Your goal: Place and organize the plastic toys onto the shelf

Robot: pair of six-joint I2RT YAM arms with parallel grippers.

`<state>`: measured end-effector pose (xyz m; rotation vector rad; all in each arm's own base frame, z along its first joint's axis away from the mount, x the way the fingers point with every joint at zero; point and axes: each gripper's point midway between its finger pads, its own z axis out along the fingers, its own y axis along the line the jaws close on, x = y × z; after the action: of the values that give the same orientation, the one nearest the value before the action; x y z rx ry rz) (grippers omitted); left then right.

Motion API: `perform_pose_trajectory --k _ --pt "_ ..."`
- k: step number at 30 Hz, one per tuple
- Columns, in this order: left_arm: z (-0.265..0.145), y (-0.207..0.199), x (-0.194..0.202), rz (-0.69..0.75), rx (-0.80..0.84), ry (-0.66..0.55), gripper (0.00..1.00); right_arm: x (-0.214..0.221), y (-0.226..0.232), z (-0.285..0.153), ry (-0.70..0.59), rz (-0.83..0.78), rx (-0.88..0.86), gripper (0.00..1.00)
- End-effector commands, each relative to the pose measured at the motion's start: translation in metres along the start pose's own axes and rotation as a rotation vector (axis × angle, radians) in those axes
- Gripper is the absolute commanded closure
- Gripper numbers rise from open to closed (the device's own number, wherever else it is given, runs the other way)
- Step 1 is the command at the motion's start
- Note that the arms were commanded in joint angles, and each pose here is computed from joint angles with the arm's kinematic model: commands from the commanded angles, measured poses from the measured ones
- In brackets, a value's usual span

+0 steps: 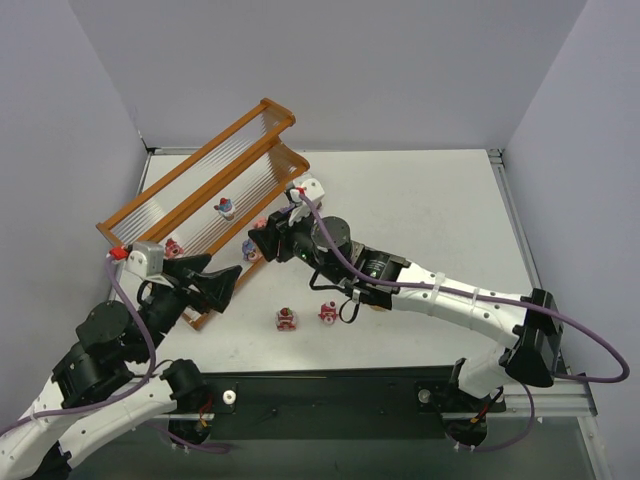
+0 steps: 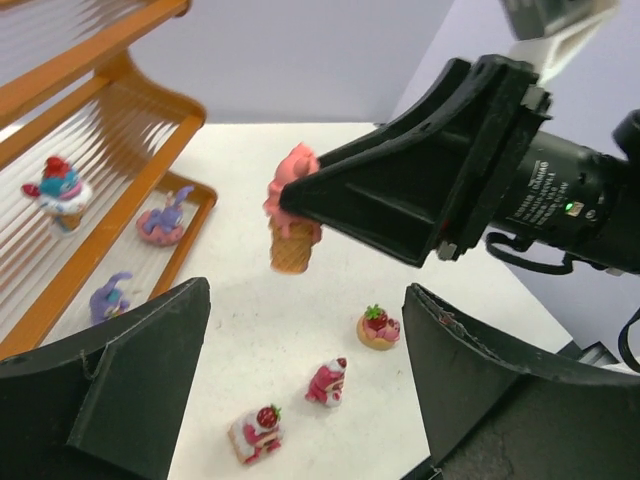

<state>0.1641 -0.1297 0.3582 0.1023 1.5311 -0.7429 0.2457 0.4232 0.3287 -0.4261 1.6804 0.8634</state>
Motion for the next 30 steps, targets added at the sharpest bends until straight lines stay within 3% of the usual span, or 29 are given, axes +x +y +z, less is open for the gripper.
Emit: perform_pose_trajectory --k 1,9,19,30 --pt "-0.019 0.033 0.013 -0.027 -0.156 0.061 0.12 -0.064 -0.009 -0.003 -0.267 -0.102 -0.027 1.00" --pt "-0.037 0.069 0.030 0.015 -0.298 0.088 0.12 -0.059 -0.059 0.037 -0.380 -0.284 0.084 1.00" --pt "-0.043 0.081 0.059 -0.008 -0.302 0.107 0.14 -0.039 -0.117 0.086 -0.489 -0.273 0.087 1.00" --pt "-0.055 0.083 0.062 -0.026 -0.255 0.080 0.15 -0.044 -0.155 0.121 -0.554 -0.263 0.086 1.00"
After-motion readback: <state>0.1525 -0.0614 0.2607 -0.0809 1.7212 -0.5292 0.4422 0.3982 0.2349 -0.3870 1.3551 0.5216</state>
